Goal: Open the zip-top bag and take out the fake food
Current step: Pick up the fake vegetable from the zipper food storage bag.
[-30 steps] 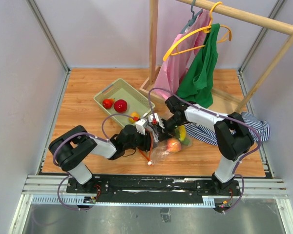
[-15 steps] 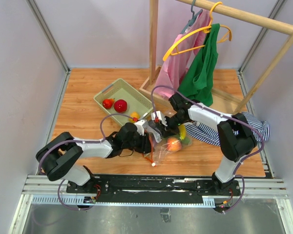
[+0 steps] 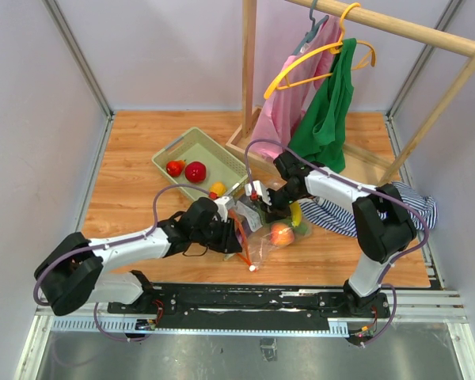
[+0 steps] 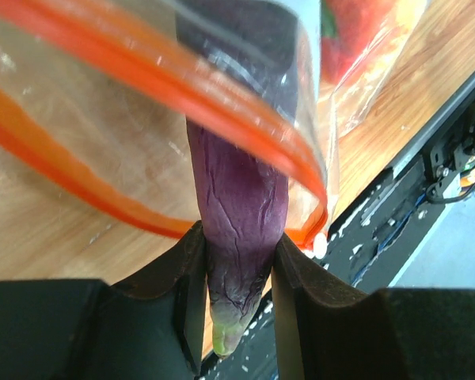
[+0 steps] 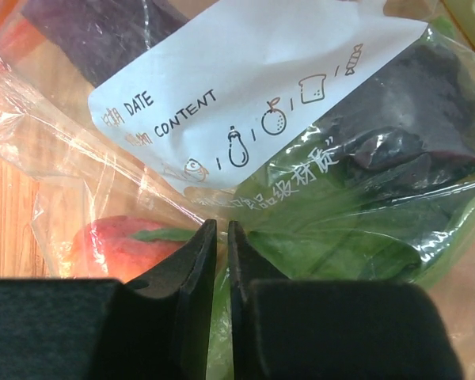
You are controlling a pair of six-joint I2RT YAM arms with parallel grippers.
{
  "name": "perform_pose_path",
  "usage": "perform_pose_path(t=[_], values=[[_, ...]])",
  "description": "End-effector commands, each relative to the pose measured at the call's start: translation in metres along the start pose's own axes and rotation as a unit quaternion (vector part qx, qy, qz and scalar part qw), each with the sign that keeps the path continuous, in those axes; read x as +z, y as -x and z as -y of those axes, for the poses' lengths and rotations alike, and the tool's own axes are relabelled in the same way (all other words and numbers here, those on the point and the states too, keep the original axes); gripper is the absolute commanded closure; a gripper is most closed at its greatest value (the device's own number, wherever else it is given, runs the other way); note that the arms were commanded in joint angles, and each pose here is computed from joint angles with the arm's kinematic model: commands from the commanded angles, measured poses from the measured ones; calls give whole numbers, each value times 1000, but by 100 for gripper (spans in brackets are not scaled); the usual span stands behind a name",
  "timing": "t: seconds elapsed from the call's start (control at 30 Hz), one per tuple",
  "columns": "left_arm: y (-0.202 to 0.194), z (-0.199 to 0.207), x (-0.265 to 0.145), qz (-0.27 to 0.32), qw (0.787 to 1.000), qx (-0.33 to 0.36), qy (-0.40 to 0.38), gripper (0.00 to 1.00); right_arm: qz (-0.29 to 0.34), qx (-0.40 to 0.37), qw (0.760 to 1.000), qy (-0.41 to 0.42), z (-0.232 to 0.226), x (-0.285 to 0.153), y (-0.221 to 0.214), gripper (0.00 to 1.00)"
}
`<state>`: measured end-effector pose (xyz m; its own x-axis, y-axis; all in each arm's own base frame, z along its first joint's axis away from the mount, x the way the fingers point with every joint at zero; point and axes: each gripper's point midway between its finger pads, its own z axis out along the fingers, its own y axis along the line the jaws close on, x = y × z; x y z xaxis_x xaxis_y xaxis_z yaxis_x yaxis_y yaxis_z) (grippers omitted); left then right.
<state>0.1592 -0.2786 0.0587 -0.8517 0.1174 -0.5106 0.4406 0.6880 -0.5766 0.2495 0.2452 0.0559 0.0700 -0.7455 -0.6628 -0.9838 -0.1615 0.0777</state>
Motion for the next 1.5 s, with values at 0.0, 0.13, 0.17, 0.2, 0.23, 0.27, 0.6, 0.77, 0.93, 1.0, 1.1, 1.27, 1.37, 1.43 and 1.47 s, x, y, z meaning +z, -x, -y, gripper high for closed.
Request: perform_pose_path(t=[0.0,0.13,0.17,0.2,0.23,0.27,0.6,0.77,0.93,1.0,1.1,1.27,1.37,1.43,1.47], values=[[-7,-2,-16,-22,1000,4,23,92,0,-17,1000,-19,4,-12,4,87],[-12,0,-30,-30,999,-1,29,92,1,-19,1000,-17,2,-14,6,86],[-13,1,-34,-30,999,-3,28,92,2,-20,1000,-15,2,-13,6,86],[-13,2,-37,-31,999,-4,29,93,3,-21,1000,-14,1,-14,7,86],[-14,2,-40,-32,999,-6,29,93,4,-21,1000,-14,1,-14,7,86],[-16,2,-43,-33,999,-7,30,93,4,-22,1000,-14,1,-14,7,86],[-21,10,-68,-49,998,-8,33,93,15,-37,999,-12,-4,-19,14,84],[-22,13,-80,-55,998,-9,36,93,22,-44,999,-10,-7,-21,18,83],[-24,16,-90,-58,998,-10,37,93,28,-51,998,-12,-8,-24,22,82],[-24,16,-93,-57,998,-9,39,93,32,-54,998,-10,-9,-25,24,82],[-27,16,-96,-65,997,-11,39,93,40,-58,998,-1,-13,-24,25,81],[-32,13,-106,-70,996,-15,55,93,43,-66,997,0,-15,-25,27,80],[-35,11,-111,-73,995,-20,61,93,47,-69,997,2,-17,-26,29,79],[-35,12,-115,-73,995,-22,64,93,48,-70,996,1,-17,-26,29,79],[-34,12,-117,-71,995,-21,64,93,48,-70,996,1,-17,-26,29,79]])
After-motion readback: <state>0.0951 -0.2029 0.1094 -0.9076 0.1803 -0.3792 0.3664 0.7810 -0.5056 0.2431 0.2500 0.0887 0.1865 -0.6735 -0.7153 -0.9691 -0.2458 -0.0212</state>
